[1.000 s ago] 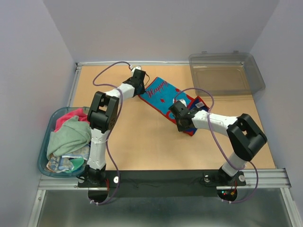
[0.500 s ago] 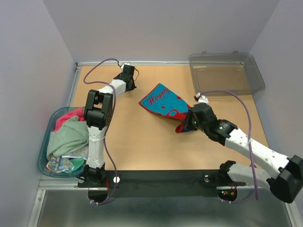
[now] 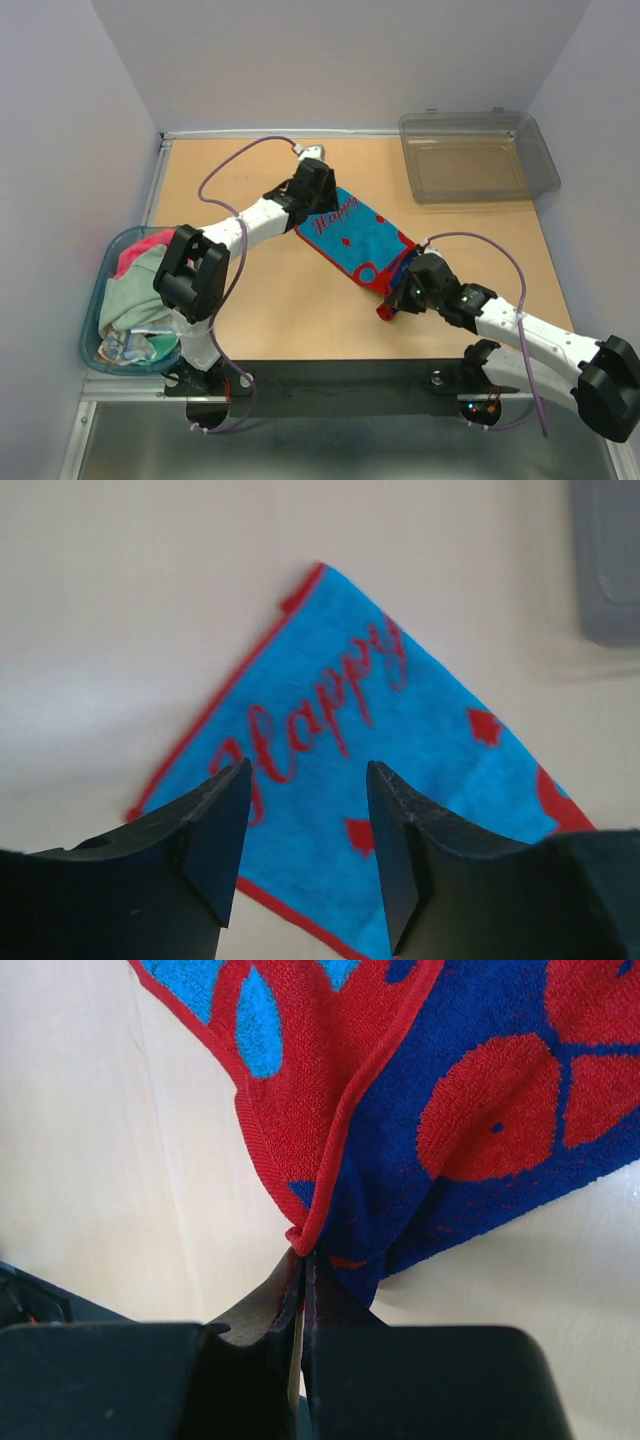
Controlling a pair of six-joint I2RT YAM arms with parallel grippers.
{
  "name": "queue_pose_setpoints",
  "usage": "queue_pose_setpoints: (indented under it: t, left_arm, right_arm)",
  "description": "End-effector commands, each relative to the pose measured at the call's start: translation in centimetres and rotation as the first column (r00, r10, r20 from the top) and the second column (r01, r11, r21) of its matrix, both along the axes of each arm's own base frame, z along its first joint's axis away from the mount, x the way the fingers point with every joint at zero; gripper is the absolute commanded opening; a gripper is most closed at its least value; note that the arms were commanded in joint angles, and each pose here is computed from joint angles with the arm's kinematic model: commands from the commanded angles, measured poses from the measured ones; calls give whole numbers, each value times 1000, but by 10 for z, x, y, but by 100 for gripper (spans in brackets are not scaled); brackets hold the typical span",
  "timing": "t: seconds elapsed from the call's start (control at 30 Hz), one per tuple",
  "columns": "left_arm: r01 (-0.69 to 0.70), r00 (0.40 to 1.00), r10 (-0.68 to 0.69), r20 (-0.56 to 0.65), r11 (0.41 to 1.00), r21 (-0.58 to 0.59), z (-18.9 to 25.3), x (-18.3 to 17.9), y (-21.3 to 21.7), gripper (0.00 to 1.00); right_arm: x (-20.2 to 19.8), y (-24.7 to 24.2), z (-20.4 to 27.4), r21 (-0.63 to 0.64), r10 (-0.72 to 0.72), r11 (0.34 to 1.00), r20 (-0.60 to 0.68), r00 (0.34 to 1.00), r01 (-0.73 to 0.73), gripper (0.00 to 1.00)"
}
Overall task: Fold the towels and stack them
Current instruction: Flatten out the crumpled towel
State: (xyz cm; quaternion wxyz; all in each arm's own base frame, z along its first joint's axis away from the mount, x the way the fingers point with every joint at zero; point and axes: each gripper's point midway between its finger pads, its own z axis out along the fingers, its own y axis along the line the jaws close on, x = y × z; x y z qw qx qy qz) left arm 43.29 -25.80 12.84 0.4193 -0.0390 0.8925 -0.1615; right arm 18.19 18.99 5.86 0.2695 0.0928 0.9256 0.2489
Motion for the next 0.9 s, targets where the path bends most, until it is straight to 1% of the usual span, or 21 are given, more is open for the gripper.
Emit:
queue_pose_setpoints:
  t: [0.0, 0.03, 0.07, 0.13, 0.2, 0.33, 0.37, 0.47, 0.63, 0.67, 0.77, 0.8, 0.83, 0.87]
  left_arm:
    - [26, 997, -27, -73, 999, -20, -37, -24, -26, 61]
    - [31, 995, -32, -90, 999, -18, -44, -30, -32, 61]
    - [26, 993, -26, -118, 1000, 0, -60, -34, -31, 61]
    - [12, 989, -10, -146, 1000, 12, -74, -37, -27, 60]
    - [-12, 987, 21, -162, 998, 54, -89, -38, -17, 59]
    - [-51, 977, 66, -204, 995, 80, -107, -30, 6, 58]
    - [-72, 973, 89, -214, 994, 85, -111, -25, 17, 59]
    - [-89, 967, 110, -230, 991, 100, -115, -13, 31, 58]
    - [-135, 961, 157, -229, 985, 109, -111, 21, 61, 58]
    - [-138, 962, 159, -221, 985, 107, -109, 30, 63, 59]
    - [-140, 960, 169, -221, 980, 143, -110, 44, 77, 59]
    - [-145, 962, 174, -211, 978, 149, -108, 56, 79, 59]
    - [-147, 959, 181, -220, 976, 160, -108, 58, 85, 58]
    - [-150, 957, 187, -223, 974, 171, -111, 63, 93, 58]
  right_arm:
    - [8, 12, 15, 68, -2, 998, 50, 999, -1, 1]
    - [7, 12, 15, 71, -2, 997, 47, 999, -1, 1]
    - [5, 13, 15, 78, 1, 997, 43, 999, -4, 1]
    - [4, 12, 18, 86, 0, 996, 48, 999, -4, 1]
    - [4, 9, 25, 91, -13, 996, 67, 998, 7, 1]
    - [3, -1, 34, 72, -31, 997, 92, 995, 25, 1]
    - [4, -1, 38, 69, -27, 997, 99, 995, 21, 2]
    - [-1, -3, 38, 62, -12, 998, 88, 996, 6, 3]
    - [-12, 0, 36, 63, 55, 996, 64, 996, -59, 7]
    - [-19, 4, 34, 72, 94, 993, 43, 995, -97, 7]
    - [-27, 7, 29, 75, 134, 988, 9, 991, -135, 6]
    - [-33, 12, 27, 92, 173, 981, -11, 985, -171, 6]
    - [-37, 15, 26, 101, 199, 976, -26, 980, -195, 6]
    - [-47, 21, 20, 119, 258, 961, -70, 964, -249, 6]
